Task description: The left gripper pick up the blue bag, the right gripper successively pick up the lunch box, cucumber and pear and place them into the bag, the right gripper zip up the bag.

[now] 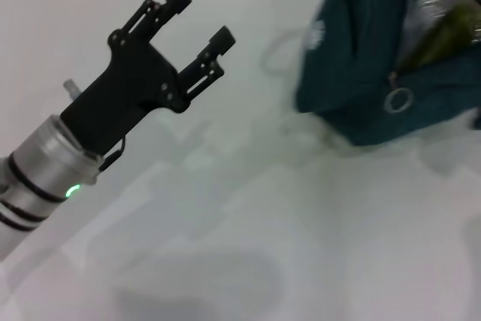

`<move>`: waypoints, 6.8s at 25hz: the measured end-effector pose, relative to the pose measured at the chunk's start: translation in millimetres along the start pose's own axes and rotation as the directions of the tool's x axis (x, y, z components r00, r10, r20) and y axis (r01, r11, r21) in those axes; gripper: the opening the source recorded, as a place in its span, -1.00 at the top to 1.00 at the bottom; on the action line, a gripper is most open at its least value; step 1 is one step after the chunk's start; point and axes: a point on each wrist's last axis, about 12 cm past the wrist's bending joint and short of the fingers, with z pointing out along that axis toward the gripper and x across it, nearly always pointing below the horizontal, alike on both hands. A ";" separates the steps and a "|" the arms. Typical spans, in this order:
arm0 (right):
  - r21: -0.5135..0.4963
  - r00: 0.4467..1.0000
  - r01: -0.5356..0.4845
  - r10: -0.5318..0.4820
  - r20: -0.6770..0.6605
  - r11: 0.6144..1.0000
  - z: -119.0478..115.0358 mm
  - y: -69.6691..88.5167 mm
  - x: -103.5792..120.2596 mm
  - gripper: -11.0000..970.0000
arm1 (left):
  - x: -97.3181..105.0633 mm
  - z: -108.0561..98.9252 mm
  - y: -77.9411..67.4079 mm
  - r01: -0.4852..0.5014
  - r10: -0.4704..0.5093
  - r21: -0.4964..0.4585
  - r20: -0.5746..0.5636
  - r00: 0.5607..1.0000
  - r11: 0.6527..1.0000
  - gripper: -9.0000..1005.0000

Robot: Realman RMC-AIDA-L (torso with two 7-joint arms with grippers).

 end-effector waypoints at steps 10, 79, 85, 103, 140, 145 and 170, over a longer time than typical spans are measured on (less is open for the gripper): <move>-0.172 0.970 -0.151 0.113 -0.216 0.973 12.8 -8.0 1.5 0.90 | 8.8 25.4 7.0 0.015 -0.011 0.042 -0.074 0.997 0.999 -0.53; -0.552 0.829 -0.422 0.059 -0.556 0.720 53.4 -1.0 -29.7 0.25 | -23.1 11.0 51.9 -0.092 0.117 -0.253 0.086 0.989 0.963 -0.53; -0.478 0.883 -0.366 0.136 -0.449 0.798 9.5 -22.9 -43.5 -0.02 | -22.0 15.3 51.7 -0.111 0.135 -0.250 0.080 0.988 0.962 -0.53; 0.086 0.992 -0.049 0.038 0.116 0.995 -57.9 -26.8 -37.8 -0.04 | -20.3 23.9 44.7 -0.096 0.115 -0.190 0.092 0.989 0.977 -0.51; -0.307 0.689 -0.423 0.082 -0.720 0.853 -65.7 25.6 36.2 0.31 | -17.7 46.4 44.5 -0.131 0.145 -0.151 0.084 0.986 0.980 -0.50; -0.339 0.711 -0.381 0.038 -0.702 0.860 -54.0 26.1 40.7 0.35 | -17.7 45.7 44.7 -0.142 0.156 -0.155 0.082 0.984 0.978 -0.50; -0.332 0.951 0.099 -0.187 -0.246 0.938 -3.2 16.8 22.7 0.85 | -3.1 33.8 27.3 -0.150 0.149 -0.063 -0.009 0.989 0.987 -0.49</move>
